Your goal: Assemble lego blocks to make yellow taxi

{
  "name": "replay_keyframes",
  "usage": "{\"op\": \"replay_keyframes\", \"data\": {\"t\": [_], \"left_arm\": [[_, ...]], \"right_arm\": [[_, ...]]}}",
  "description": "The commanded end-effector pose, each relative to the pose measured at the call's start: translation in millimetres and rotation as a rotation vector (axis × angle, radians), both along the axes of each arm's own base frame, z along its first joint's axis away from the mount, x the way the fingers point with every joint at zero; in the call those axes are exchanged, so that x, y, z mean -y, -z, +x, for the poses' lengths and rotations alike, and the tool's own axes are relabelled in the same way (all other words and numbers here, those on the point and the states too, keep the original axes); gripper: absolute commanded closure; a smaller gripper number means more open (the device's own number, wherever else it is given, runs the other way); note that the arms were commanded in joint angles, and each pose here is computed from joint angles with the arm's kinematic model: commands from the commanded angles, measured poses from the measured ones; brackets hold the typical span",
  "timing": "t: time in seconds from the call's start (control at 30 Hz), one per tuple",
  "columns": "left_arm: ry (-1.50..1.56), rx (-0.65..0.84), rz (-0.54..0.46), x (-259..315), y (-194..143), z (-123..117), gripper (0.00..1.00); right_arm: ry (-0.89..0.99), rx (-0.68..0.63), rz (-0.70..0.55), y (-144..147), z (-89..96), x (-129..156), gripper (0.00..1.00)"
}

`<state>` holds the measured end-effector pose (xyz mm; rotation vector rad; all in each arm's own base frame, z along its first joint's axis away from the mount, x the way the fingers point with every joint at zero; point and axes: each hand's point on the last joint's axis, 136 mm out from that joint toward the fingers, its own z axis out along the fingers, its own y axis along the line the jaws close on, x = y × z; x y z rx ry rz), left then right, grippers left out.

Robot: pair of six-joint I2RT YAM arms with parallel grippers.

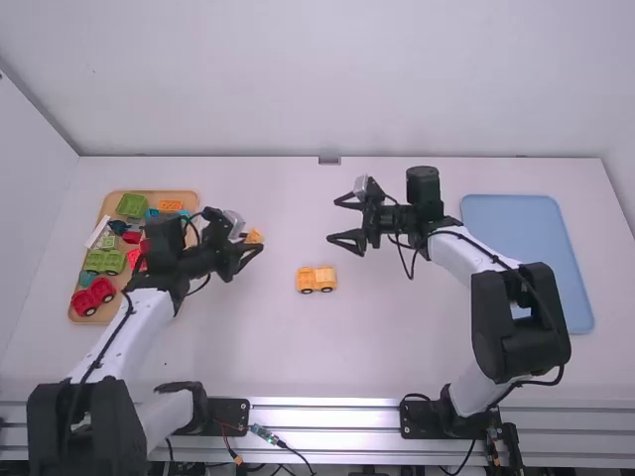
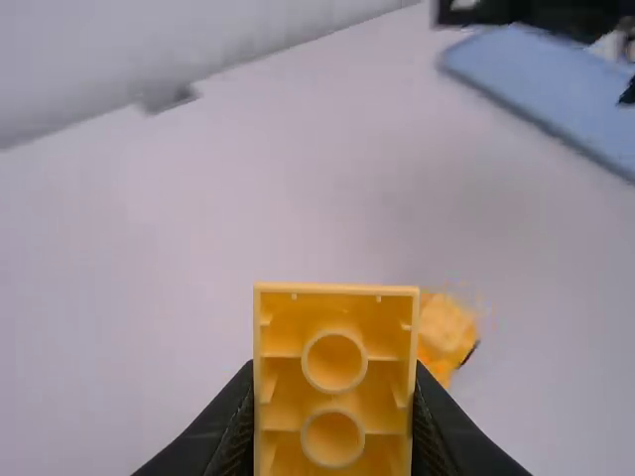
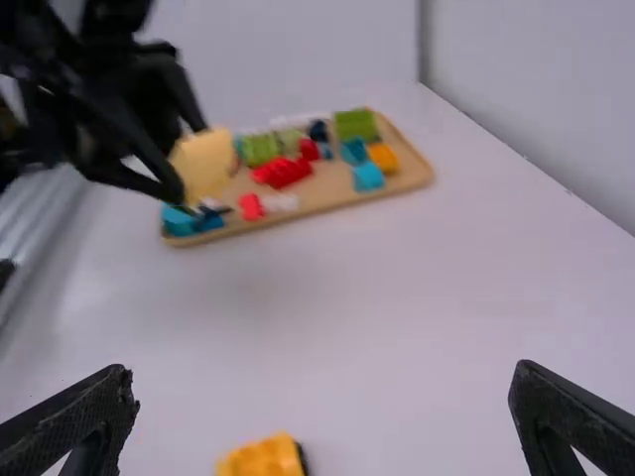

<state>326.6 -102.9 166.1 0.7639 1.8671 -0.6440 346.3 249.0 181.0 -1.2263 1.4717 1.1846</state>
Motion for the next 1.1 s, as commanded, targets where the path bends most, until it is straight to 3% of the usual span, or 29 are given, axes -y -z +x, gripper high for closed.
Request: {"op": "replay_keyframes", "data": {"t": [0.0, 0.13, 0.27, 0.4, 0.57, 0.8, 1.07], "left_arm": [[0.144, -0.016, -0.123, 31, -8, -13, 0.98], [0.228, 0.02, -0.185, 54, -17, -9, 0.98], [0.358, 0.065, -0.258, 72, -31, -16, 0.98], [0.453, 0.114, -0.303, 86, -38, -18, 0.98], [0.558, 0.201, -0.309, 106, -41, -25, 0.98], [0.53, 0.231, -0.322, 115, -48, -19, 0.98], [0.483, 0.238, -0.325, 113, -51, -11, 0.98]], "right_arm": [[-0.159, 0.034, 0.1, -33, -26.9, -9, 0.01], [-0.226, 0.089, 0.135, -40, -36.2, -17, 0.01], [-0.295, 0.117, 0.172, -48, -47.4, -19, 0.11], [-0.284, 0.088, 0.17, -54, -43.8, -20, 0.19], [-0.284, 0.039, 0.17, -60, -43.8, -22, 0.21], [-0.284, 0.015, 0.168, -60, -44.3, -23, 0.27], [-0.322, 0.02, 0.176, -61, -51.8, -25, 0.4]]}}
